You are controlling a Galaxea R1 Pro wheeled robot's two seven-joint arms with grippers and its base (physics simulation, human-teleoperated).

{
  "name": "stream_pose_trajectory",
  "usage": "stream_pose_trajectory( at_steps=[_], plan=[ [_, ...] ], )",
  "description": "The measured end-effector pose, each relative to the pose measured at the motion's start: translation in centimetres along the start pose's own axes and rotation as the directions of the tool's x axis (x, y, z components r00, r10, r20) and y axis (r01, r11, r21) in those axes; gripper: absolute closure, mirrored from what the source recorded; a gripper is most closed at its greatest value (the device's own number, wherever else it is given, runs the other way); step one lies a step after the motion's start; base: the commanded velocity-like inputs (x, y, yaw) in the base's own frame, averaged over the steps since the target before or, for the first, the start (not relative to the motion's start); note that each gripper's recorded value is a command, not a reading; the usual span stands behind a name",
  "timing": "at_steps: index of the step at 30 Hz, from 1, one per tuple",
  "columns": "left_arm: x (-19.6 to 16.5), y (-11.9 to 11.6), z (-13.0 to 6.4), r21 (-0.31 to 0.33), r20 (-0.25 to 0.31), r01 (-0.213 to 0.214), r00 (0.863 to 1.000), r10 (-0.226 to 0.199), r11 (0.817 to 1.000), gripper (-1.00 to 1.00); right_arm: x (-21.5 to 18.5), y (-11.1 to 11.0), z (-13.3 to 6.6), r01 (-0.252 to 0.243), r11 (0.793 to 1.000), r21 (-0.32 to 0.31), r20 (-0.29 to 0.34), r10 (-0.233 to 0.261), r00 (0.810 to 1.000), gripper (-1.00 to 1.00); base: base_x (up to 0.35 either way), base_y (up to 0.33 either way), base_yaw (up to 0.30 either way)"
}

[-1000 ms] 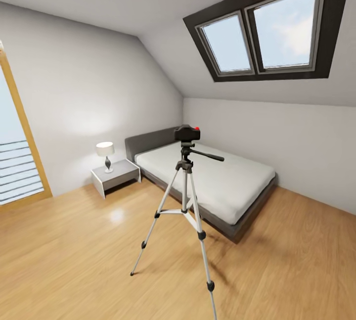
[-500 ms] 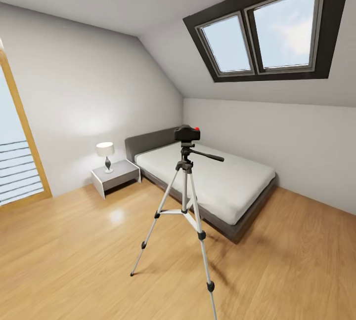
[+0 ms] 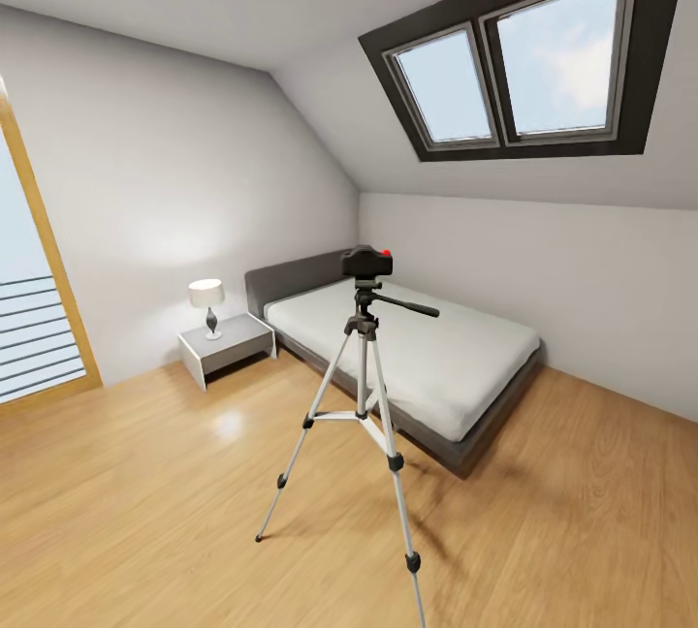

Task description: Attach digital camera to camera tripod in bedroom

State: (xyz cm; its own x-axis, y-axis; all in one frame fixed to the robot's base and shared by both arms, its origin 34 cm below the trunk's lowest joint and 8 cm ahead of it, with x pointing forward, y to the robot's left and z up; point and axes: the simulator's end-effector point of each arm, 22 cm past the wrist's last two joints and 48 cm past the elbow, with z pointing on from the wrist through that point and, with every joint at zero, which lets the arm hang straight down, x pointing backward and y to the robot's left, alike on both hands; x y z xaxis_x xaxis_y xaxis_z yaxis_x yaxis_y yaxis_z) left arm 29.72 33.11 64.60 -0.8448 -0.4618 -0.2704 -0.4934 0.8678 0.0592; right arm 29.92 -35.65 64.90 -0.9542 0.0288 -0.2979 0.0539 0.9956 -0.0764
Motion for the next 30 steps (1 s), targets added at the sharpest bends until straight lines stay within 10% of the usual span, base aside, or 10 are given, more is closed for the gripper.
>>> stream_pose_trajectory(
  at_steps=[21, 30],
  plan=[
    [0.0, 0.0, 0.0, 0.000, 0.000, 0.000, 1.000, 0.000, 1.000, -1.00, 0.0, 0.7, 0.0, 0.001, 1.000, -0.010, 0.000, -0.001, 1.000, -1.00, 0.000, 0.000, 0.000],
    [0.0, 0.0, 0.0, 0.000, 0.000, 0.000, 1.000, 0.000, 1.000, -1.00, -0.2, 4.4, 0.1, 0.000, 0.998, -0.057, 0.006, 0.000, 1.000, -1.00, 0.000, 0.000, 0.000]
  ],
)
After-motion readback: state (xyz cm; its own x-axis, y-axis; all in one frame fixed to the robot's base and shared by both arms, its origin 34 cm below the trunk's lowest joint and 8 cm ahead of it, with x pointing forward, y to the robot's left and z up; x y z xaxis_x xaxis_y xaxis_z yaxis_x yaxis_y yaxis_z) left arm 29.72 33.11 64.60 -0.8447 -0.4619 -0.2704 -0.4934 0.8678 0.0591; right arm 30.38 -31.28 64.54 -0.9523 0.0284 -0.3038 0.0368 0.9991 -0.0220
